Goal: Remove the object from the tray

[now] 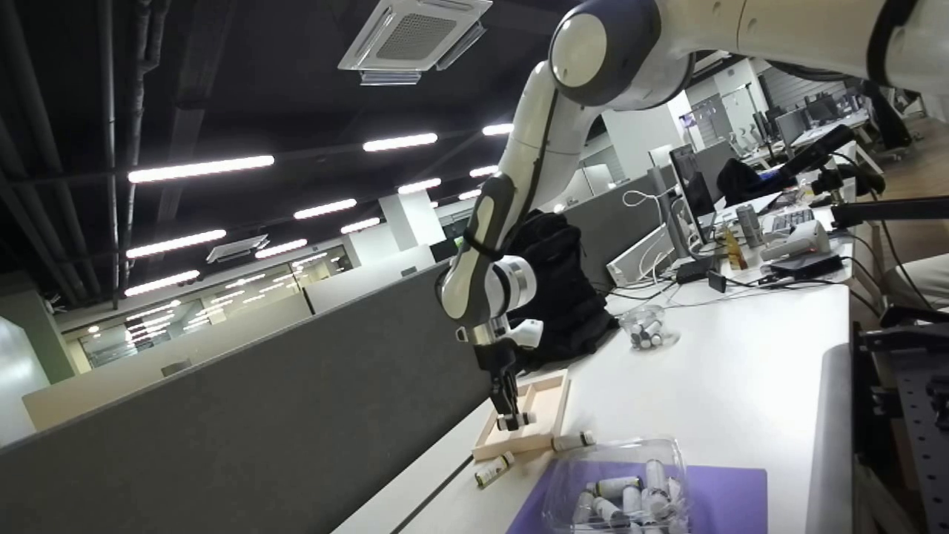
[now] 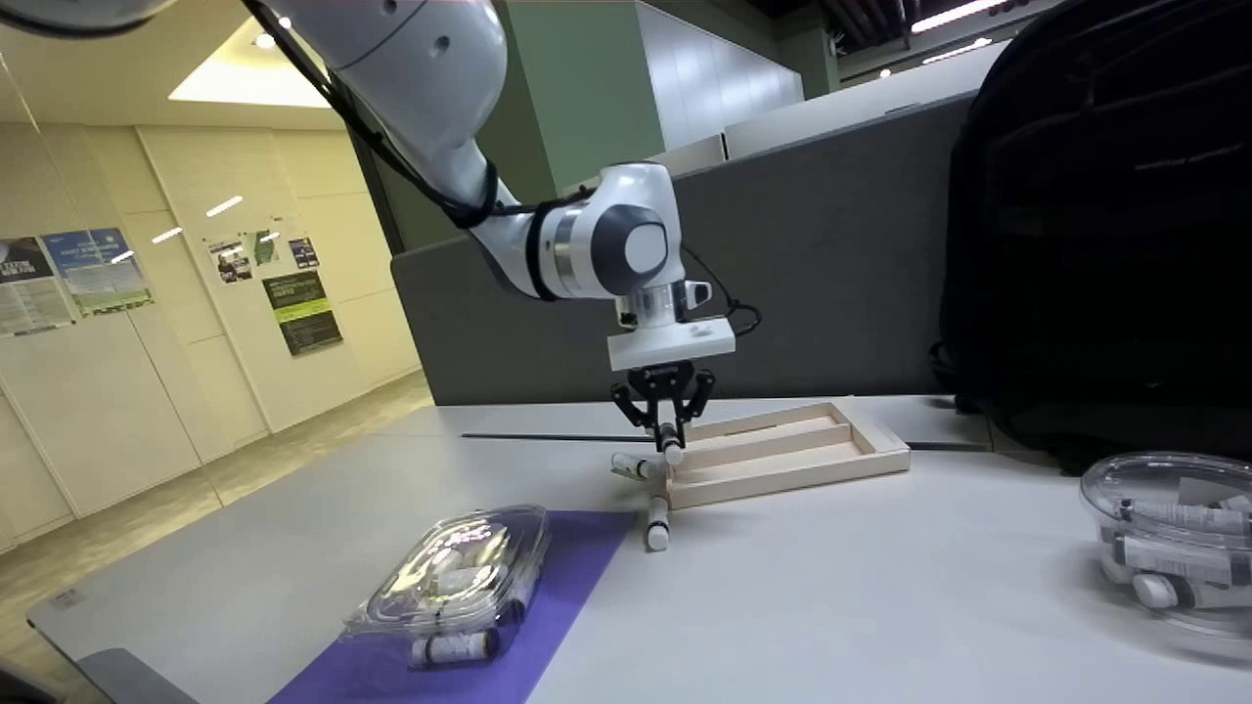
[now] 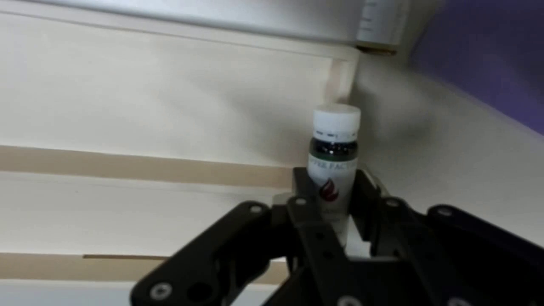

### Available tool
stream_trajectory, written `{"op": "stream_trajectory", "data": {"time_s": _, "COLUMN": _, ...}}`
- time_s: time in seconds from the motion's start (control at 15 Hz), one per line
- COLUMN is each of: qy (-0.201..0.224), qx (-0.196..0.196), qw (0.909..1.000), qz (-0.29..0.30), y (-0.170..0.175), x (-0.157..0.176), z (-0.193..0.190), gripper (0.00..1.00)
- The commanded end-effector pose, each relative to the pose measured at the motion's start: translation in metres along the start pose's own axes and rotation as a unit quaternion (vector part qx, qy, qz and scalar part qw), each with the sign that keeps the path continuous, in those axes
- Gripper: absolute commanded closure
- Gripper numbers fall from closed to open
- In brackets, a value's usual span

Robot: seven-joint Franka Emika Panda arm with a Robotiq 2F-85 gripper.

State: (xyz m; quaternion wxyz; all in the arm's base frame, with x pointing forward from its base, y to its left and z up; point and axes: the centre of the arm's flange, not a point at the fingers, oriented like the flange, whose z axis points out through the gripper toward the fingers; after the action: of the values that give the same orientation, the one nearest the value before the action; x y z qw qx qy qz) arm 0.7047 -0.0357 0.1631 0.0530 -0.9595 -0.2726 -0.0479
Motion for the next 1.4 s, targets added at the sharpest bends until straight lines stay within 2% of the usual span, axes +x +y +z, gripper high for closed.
{"op": "stream_trajectory", "data": {"time_s": 0.0, "qy": -0.007, "qx": 0.018, "qw": 0.9996, "qz": -0.020, "y": -0.052, "x": -0.011, "z": -0.023, "gripper": 0.93}}
{"op": "stream_trajectory", "data": {"time_s": 0.27, "qy": -0.018, "qx": 0.028, "qw": 0.9987, "qz": -0.038, "y": -0.083, "x": -0.020, "z": -0.011, "gripper": 0.93}}
{"op": "stream_trajectory", "data": {"time_s": 0.67, "qy": -0.022, "qx": 0.019, "qw": 0.9990, "qz": -0.034, "y": -0.097, "x": -0.045, "z": 0.024, "gripper": 0.93}}
{"op": "stream_trajectory", "data": {"time_s": 0.73, "qy": -0.024, "qx": 0.019, "qw": 0.9991, "qz": -0.031, "y": -0.099, "x": -0.048, "z": 0.027, "gripper": 0.48}}
{"op": "stream_trajectory", "data": {"time_s": 0.87, "qy": -0.022, "qx": 0.022, "qw": 0.9992, "qz": -0.025, "y": -0.100, "x": -0.052, "z": 0.028, "gripper": 0.42}}
{"op": "stream_trajectory", "data": {"time_s": 1.0, "qy": -0.008, "qx": 0.022, "qw": 0.9996, "qz": -0.015, "y": -0.100, "x": -0.050, "z": 0.022, "gripper": 0.27}}
{"op": "stream_trajectory", "data": {"time_s": 1.2, "qy": 0.022, "qx": 0.018, "qw": 0.9996, "qz": 0.002, "y": -0.100, "x": -0.040, "z": -0.001, "gripper": 0.07}}
{"op": "stream_trajectory", "data": {"time_s": 1.33, "qy": 0.046, "qx": 0.014, "qw": 0.9986, "qz": 0.022, "y": -0.100, "x": -0.032, "z": -0.021, "gripper": 0.00}}
